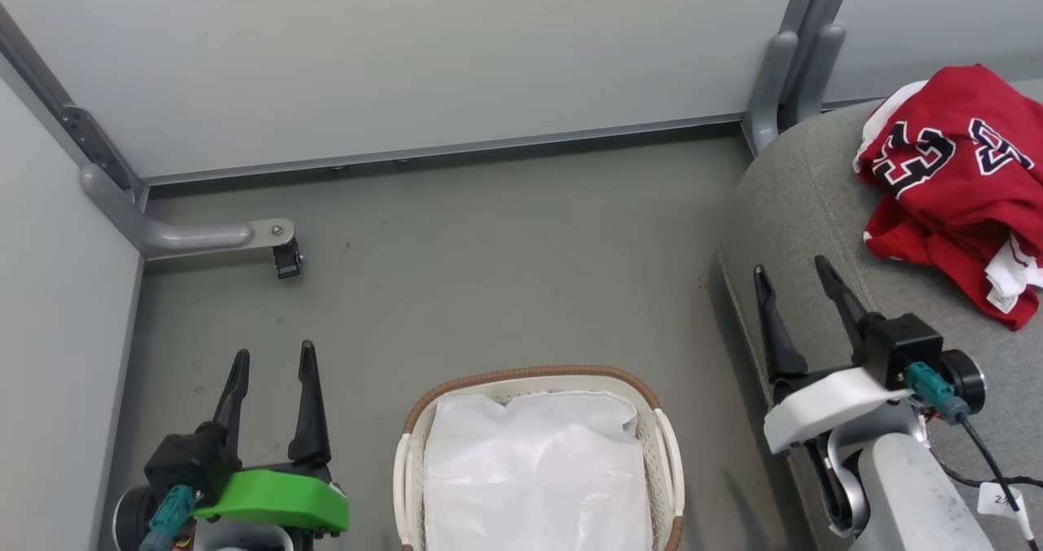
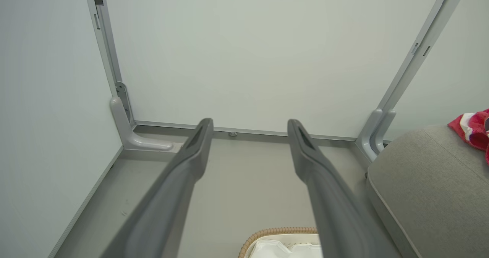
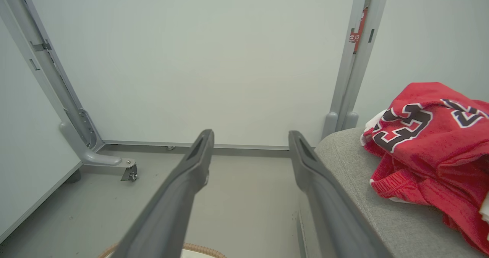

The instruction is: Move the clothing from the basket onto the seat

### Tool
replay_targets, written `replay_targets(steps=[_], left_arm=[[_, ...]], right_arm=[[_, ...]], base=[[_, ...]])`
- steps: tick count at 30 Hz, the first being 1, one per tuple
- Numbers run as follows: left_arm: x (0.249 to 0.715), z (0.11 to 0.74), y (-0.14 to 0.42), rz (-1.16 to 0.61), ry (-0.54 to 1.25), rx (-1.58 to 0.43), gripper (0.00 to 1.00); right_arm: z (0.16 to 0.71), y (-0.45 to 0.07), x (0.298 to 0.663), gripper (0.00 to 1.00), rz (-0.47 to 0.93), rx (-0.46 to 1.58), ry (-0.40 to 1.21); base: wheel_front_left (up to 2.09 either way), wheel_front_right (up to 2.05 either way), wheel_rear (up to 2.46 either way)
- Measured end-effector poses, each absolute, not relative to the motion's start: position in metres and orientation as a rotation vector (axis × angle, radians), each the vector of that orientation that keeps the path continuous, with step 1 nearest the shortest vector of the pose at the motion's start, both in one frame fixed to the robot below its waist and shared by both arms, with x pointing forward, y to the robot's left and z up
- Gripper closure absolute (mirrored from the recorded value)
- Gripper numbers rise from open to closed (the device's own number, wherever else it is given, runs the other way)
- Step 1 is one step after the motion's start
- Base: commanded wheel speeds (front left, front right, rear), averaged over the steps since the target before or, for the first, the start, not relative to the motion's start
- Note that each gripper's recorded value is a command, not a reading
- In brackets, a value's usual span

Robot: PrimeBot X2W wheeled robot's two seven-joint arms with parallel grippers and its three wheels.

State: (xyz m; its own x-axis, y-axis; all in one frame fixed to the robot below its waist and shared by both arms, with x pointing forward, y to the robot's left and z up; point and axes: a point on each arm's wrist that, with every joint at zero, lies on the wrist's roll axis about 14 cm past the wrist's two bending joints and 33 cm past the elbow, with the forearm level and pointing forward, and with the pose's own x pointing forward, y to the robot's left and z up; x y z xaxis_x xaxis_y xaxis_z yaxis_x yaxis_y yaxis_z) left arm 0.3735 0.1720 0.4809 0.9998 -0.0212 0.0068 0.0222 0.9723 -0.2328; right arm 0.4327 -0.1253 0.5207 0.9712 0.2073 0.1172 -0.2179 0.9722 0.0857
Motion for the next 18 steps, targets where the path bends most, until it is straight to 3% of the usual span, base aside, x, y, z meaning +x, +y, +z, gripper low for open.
replay_targets(steps=[7,18], left_arm=[[0.36,0.48,0.178,0.005,-0.004,-0.242,0.0],[0.352,0.476,0.172,-0.01,0.01,-0.255,0.0]], right_arm=[[0.512,-0.107,0.412,0.0,0.272,0.109,-0.079],[0.507,-0.119,0.396,0.0,0.237,0.106,-0.065]], base=[[0.0,0.0,0.0],[0.0,0.0,0.0]])
